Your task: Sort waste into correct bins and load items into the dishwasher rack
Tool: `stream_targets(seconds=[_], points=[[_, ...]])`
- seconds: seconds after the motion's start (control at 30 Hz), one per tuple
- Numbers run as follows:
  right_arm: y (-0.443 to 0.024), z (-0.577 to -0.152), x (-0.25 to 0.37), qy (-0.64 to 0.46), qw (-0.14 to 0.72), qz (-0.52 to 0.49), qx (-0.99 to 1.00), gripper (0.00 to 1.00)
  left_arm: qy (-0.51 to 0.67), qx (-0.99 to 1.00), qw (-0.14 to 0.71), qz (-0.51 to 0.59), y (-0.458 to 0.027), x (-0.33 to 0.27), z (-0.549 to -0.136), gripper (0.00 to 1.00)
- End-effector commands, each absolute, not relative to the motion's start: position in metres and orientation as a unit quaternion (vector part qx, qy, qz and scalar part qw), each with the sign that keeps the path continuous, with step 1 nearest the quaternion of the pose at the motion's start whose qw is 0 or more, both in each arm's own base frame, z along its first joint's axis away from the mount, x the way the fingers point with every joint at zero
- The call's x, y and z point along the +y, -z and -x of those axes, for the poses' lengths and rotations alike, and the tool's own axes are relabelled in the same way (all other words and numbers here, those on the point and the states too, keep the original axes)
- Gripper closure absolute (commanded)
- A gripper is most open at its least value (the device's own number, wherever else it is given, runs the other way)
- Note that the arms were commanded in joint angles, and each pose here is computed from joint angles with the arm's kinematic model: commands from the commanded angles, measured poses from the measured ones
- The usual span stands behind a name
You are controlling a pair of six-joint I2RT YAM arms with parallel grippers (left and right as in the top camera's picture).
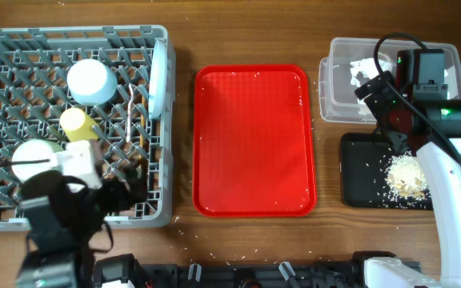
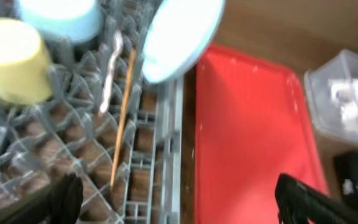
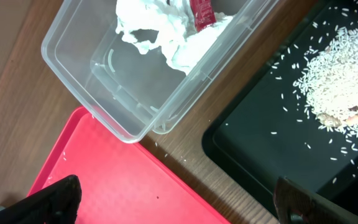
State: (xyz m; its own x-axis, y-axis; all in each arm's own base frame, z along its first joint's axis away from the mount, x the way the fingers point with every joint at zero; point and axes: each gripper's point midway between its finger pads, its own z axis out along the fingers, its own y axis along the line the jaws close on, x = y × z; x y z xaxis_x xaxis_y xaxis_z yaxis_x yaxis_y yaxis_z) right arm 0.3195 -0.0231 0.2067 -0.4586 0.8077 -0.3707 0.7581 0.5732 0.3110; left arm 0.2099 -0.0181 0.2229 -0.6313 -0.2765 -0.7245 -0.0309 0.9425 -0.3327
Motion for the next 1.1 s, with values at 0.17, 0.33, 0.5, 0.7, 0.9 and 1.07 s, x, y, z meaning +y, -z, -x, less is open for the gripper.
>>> stream_targets(seconds=[0.17, 0.33, 0.5, 0.7, 0.9, 1.07], points=[[-0.210, -0.321, -0.028, -0.040, 0.253, -0.458, 0.851, 0.00, 0.130, 0.826, 0.546, -0.046, -0.162, -0.043, -0.228, 0.00], [-0.210, -0.321, -0.028, -0.040, 0.253, -0.458, 0.851, 0.00, 0.126, 0.759, 0.635, -0.071, -0.163, -0.050, -0.237, 0.00], [-0.210, -0.321, -0.028, -0.040, 0.253, -0.458, 0.851, 0.00, 0.139, 0.706, 0.690, -0.077, -0.174, -0.056, -0.238, 0.00], [-0.210, -0.321, -0.028, -0.040, 0.253, -0.458, 0.851, 0.00, 0.146, 0.705, 0.686, 0.105, -0.171, -0.014, -0.246, 0.00], [-0.210, -0.321, -0.028, -0.040, 0.253, -0.458, 0.851, 0.00, 0.118, 0.722, 0.672, 0.115, -0.158, -0.007, -0.246, 0.00], [-0.210, -0.321, -0.028, -0.040, 0.253, -0.458, 0.851, 0.00, 0.118, 0.722, 0.672, 0.115, -0.158, -0.007, -0.246, 0.00]])
